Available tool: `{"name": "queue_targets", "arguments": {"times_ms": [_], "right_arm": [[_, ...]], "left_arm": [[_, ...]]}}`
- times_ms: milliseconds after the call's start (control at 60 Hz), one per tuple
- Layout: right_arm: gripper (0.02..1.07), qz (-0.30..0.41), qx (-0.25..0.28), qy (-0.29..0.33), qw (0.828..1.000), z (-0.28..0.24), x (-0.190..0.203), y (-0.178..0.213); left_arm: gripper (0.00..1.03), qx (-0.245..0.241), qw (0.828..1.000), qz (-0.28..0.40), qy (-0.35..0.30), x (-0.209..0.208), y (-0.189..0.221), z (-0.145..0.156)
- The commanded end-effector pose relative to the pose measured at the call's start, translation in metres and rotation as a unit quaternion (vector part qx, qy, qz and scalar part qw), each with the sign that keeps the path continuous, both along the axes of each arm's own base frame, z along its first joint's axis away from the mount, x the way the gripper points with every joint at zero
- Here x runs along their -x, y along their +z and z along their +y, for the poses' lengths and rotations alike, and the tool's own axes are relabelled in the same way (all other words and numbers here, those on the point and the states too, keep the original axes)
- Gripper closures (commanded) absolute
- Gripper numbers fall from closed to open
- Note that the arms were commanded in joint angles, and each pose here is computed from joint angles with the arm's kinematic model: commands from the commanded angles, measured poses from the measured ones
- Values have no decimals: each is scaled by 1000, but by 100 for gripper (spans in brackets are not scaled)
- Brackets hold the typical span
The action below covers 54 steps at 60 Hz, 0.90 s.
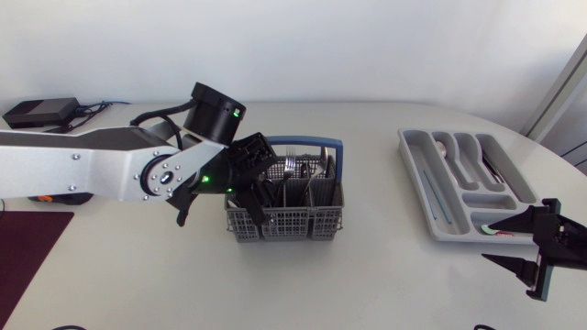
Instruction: Unload the cutlery basket into the drawer organizer.
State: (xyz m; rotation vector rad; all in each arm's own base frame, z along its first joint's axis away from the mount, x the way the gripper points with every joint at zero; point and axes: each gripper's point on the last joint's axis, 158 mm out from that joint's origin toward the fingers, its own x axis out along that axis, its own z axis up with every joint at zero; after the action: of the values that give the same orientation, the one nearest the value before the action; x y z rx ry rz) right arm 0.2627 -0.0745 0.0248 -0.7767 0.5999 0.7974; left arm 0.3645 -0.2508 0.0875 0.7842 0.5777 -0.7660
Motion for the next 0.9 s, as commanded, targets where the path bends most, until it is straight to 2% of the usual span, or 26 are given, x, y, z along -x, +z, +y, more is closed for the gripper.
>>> {"name": "queue_targets", "arguments": {"times_ms": [0, 467, 617, 750, 883], "right_arm": [[31, 5, -11, 3, 1000, 8, 5, -2], [31, 5, -17, 6, 1000, 16, 10, -4], [31, 5, -17, 6, 1000, 18, 11, -7], [31, 5, -17, 7, 1000, 19, 12, -8], [31, 5, -17, 7, 1000, 19, 12, -9]], "left_arm": [[48, -24, 1000, 19, 0, 3, -26, 9], [57, -48, 998, 17, -26, 15, -46, 5], [63, -51, 998, 13, -37, 19, -50, 2], [75, -58, 997, 6, -50, 19, -50, 0], [76, -56, 997, 3, -54, 20, -47, -2]]}}
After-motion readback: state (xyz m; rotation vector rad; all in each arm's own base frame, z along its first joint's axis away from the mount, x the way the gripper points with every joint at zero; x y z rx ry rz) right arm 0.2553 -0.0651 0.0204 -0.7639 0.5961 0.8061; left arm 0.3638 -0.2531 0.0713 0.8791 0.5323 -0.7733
